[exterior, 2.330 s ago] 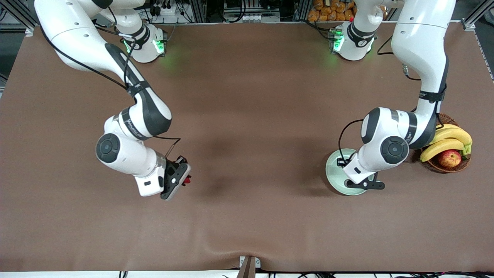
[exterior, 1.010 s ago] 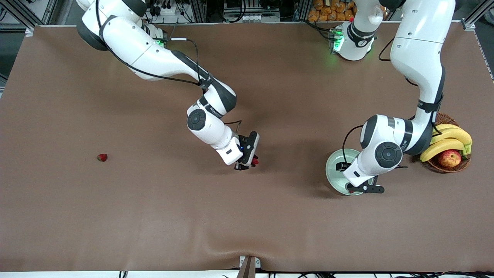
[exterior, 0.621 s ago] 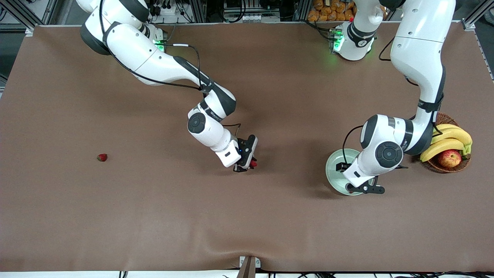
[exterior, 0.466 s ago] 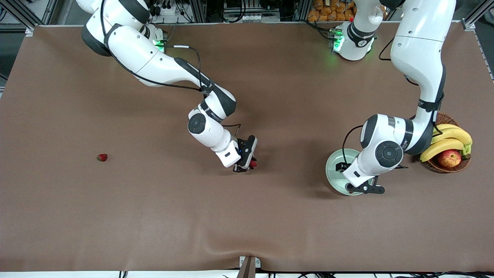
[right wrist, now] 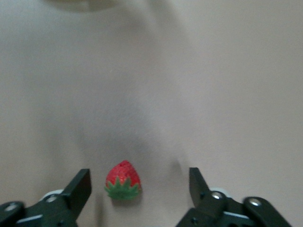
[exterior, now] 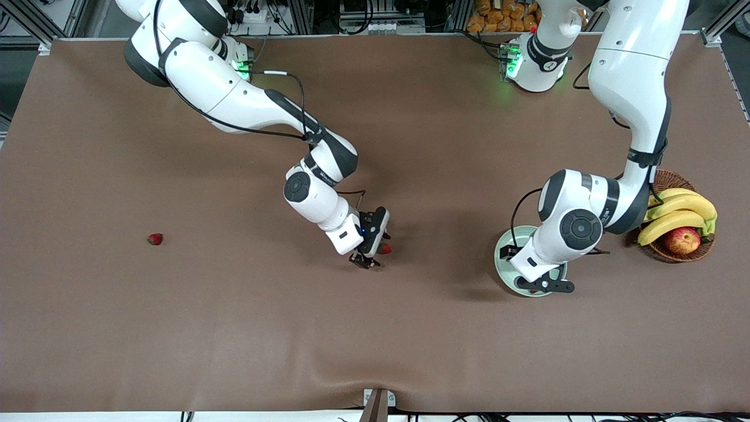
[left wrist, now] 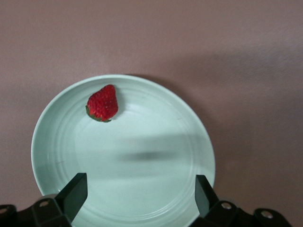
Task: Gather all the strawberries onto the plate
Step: 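Set the second strawberry at mid-table with the right gripper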
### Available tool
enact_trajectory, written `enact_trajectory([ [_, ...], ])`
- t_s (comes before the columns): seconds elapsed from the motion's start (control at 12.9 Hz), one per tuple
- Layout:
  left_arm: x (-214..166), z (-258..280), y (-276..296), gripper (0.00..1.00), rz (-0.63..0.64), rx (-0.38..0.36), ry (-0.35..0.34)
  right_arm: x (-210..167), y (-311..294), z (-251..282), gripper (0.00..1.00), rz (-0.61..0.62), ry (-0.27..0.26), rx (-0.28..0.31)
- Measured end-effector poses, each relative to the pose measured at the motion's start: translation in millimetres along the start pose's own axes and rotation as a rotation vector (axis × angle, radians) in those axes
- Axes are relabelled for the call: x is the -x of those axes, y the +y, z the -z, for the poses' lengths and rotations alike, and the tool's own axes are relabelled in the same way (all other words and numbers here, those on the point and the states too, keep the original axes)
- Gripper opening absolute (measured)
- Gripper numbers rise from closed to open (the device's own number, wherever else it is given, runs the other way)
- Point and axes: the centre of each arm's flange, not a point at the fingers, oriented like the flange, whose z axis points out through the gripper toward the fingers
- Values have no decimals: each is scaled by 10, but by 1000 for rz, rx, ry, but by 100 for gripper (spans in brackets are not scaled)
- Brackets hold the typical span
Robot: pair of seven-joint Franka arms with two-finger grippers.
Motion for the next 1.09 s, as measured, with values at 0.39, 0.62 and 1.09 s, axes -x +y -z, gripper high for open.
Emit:
enact_trajectory([
  [0.39, -48, 208, 329, 100, 6, 28, 38, -2, 585, 667, 100, -43, -55, -21],
  [0.62, 18, 268, 745, 100, 1, 45, 48, 188, 1019, 1107, 100, -120, -68, -71],
  [1.09, 73, 458, 1875, 100, -1, 97, 143, 579, 1534, 1681, 100, -247, -136, -103],
])
